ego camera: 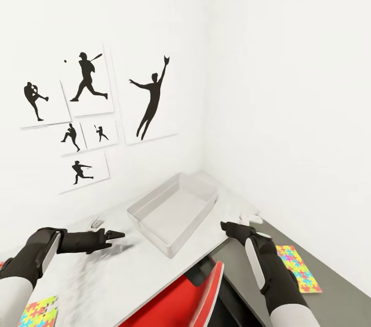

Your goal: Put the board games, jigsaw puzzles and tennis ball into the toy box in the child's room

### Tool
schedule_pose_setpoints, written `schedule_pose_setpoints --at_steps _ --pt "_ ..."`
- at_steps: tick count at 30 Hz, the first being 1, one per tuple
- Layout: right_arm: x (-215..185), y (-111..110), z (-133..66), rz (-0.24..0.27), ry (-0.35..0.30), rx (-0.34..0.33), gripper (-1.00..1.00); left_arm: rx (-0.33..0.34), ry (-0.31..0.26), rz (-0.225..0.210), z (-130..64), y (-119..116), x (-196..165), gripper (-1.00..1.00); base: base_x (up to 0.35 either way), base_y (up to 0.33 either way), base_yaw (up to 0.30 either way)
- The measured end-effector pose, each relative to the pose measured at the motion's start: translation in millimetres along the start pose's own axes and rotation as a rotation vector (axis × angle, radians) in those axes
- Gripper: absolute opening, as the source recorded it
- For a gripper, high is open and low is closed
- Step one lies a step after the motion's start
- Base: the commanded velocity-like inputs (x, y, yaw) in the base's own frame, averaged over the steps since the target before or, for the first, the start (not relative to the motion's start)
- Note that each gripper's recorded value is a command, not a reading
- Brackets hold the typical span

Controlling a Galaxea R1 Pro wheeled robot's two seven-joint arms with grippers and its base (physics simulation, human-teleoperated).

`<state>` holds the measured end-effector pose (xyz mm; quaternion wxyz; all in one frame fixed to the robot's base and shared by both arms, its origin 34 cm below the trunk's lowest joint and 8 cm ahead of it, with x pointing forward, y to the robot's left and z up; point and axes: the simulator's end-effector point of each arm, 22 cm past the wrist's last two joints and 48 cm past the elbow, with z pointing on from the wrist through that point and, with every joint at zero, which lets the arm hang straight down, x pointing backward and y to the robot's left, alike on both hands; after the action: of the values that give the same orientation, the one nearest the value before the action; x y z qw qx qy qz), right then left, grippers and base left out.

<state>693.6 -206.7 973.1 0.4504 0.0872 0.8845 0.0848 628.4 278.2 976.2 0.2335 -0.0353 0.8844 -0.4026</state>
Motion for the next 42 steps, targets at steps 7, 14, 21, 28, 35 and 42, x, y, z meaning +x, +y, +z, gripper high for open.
schedule_pose_setpoints --at_steps 7,14,21,28,35,42 --pt "2.3 26.6 -1.3 -0.008 0.011 -0.040 1.00 0.029 -0.013 0.030 4.9 -18.8 -7.7 1.00 0.000 0.000 0.000" --pt "2.1 37.2 -1.8 -0.012 0.034 -0.049 1.00 0.057 -0.055 0.120 1.6 -60.4 -32.2 1.00 0.000 0.000 0.000" --pt "-9.0 42.1 -2.0 -0.020 0.044 -0.053 1.00 0.071 -0.098 0.180 -8.0 -88.7 -59.9 1.00 0.000 0.000 0.000" --pt "-37.3 53.0 -3.3 -0.033 0.052 -0.067 1.00 0.010 -0.123 0.200 1.2 -94.6 -76.3 1.00 0.000 0.000 0.000" --pt "-71.5 63.6 -5.6 -0.041 0.028 -0.081 1.00 -0.137 -0.148 0.195 14.1 -78.8 -87.3 1.00 0.000 0.000 0.000" --pt "-90.7 70.4 -7.9 -0.048 0.032 -0.088 1.00 -0.185 -0.155 0.192 16.7 -71.4 -89.3 1.00 0.000 0.000 0.000"
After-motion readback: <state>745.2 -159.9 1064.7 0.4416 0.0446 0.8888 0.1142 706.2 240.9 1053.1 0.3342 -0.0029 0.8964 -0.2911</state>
